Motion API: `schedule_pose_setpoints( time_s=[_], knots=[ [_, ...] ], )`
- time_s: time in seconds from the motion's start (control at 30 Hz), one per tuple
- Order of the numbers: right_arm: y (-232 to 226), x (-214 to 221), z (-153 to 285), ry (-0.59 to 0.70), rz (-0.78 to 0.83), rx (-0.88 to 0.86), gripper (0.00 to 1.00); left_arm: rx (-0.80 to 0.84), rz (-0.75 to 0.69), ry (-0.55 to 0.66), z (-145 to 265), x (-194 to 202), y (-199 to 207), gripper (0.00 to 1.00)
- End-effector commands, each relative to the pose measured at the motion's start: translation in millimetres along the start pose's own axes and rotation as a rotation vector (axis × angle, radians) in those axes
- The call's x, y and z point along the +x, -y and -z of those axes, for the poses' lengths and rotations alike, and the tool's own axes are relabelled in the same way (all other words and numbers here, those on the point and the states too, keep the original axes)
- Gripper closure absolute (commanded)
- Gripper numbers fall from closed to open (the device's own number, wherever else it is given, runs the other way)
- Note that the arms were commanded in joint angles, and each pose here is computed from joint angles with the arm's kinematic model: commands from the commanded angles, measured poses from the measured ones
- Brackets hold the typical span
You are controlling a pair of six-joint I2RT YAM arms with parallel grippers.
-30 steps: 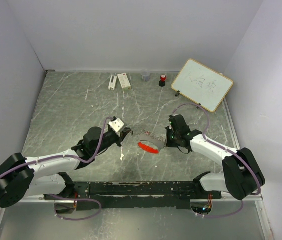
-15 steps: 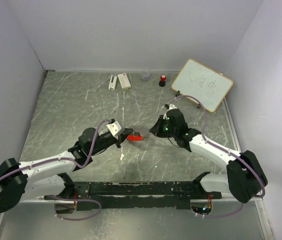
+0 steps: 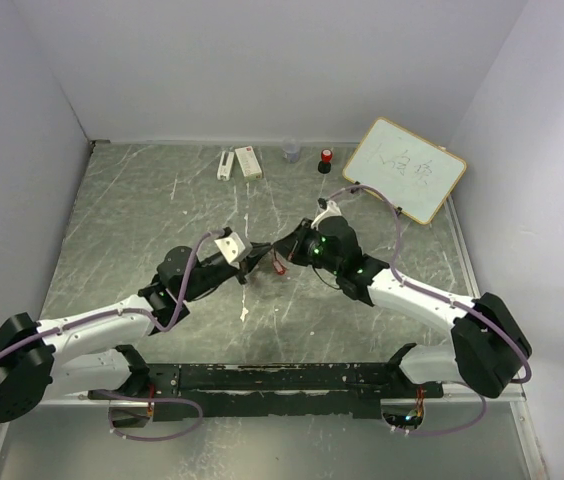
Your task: Put the keys on the keyring
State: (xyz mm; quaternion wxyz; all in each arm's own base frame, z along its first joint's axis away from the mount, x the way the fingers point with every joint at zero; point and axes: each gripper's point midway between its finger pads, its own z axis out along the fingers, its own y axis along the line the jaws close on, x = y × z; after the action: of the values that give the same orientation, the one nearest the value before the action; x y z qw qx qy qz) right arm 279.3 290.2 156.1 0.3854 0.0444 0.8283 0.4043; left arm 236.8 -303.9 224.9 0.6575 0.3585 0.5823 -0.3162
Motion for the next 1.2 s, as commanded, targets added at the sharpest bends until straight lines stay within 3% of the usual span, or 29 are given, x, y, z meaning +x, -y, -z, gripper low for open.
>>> schedule_pose_setpoints(
  time_s=[0.0, 0.3, 0.77, 1.17],
  knots=[
    [-34.8, -33.2, -0.7, 0.125, -0.04, -0.067, 1.0, -0.045, -0.043, 0.047, -8.7, -27.3, -13.7, 0.93],
    [-49.2, -56.3, 8.0, 0.211, -0.034, -0.071, 1.0, -0.047, -0.047, 0.002, -0.7, -26.5, -13.8, 0.93],
    [-61.9, -67.3, 13.4, 0.26, -0.013, -0.089, 1.0, -0.106, -0.033, -0.139, 3.3, 10.9, -23.0, 0.94],
    [-62.7, -66.9, 15.2, 0.264, 0.018, -0.073, 1.0, -0.165, -0.044, -0.12, -10.5, 4.2, -36.6, 0.93]
  ],
)
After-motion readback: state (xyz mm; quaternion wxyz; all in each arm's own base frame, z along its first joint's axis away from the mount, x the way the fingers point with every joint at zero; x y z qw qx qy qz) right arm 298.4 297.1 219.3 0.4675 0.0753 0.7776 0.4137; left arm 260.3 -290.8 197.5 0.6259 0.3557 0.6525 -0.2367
